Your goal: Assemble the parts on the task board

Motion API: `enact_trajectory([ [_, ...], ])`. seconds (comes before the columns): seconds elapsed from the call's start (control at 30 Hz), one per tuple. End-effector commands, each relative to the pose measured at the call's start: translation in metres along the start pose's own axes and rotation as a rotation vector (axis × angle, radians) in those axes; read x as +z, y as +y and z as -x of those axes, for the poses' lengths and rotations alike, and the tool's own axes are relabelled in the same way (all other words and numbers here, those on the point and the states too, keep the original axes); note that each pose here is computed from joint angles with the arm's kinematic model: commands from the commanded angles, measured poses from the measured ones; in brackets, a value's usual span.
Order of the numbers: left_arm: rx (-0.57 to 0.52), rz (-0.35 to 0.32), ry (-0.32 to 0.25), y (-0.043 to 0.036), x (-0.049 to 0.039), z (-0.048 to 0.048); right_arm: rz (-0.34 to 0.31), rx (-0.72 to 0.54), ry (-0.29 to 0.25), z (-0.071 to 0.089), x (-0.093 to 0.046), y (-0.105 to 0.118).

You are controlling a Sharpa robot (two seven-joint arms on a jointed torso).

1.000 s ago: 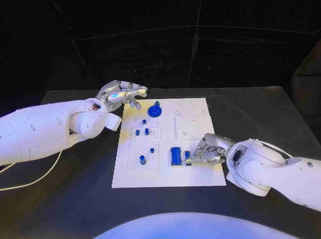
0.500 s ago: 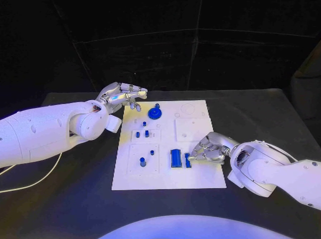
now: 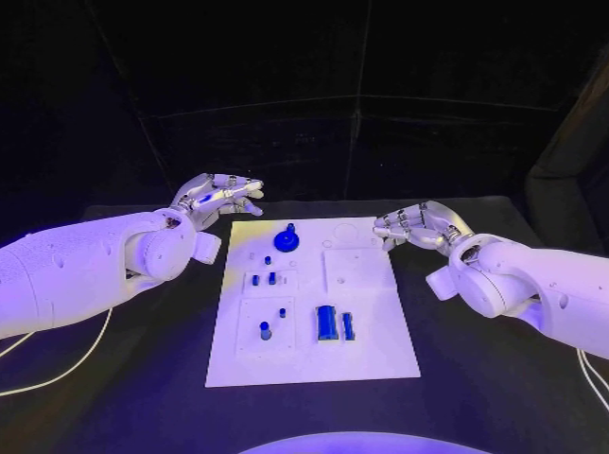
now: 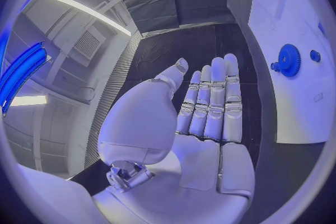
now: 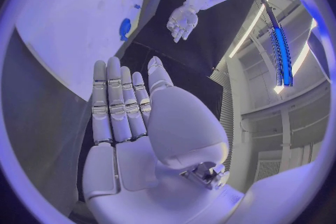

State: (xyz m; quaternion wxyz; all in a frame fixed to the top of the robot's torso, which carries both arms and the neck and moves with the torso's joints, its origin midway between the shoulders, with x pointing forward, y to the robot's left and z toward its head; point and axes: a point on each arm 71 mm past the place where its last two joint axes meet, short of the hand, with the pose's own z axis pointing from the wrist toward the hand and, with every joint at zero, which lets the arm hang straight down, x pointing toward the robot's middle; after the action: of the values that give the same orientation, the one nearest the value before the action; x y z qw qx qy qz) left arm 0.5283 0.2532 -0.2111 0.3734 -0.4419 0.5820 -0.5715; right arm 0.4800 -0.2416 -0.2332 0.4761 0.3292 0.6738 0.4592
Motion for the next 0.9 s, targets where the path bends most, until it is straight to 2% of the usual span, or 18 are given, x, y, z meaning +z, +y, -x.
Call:
enact_trajectory([
  [0.03,-0.08,-0.048,-0.067,-0.002,0.0029,0.0094,0.114,0.199,-0.037,0.01,0.015,0.007],
  [0.17,-0.092,-0.063,-0.103,0.0006,0.007,0.0135,0.137,0.213,-0.066,0.016,0.03,0.007],
  [0.37,-0.095,-0.072,-0.132,0.0048,0.0122,0.0135,0.16,0.217,-0.087,0.017,0.046,0.006],
  [0.4,-0.066,-0.03,-0.094,0.008,0.0115,0.0106,0.102,0.157,-0.099,0.017,0.044,0.001],
  [0.5,-0.064,-0.03,-0.097,0.0087,0.011,0.0092,0.103,0.162,-0.104,0.015,0.043,0.002],
  [0.67,-0.055,-0.029,-0.116,0.0129,0.0075,0.0007,0.109,0.195,-0.133,0.007,0.038,0.005],
  [0.8,-0.041,-0.029,-0.145,0.018,0.0019,-0.0119,0.112,0.243,-0.176,-0.006,0.03,0.009],
  [0.9,-0.023,-0.033,-0.179,0.0223,-0.0055,-0.0265,0.107,0.293,-0.225,-0.02,0.02,0.015],
])
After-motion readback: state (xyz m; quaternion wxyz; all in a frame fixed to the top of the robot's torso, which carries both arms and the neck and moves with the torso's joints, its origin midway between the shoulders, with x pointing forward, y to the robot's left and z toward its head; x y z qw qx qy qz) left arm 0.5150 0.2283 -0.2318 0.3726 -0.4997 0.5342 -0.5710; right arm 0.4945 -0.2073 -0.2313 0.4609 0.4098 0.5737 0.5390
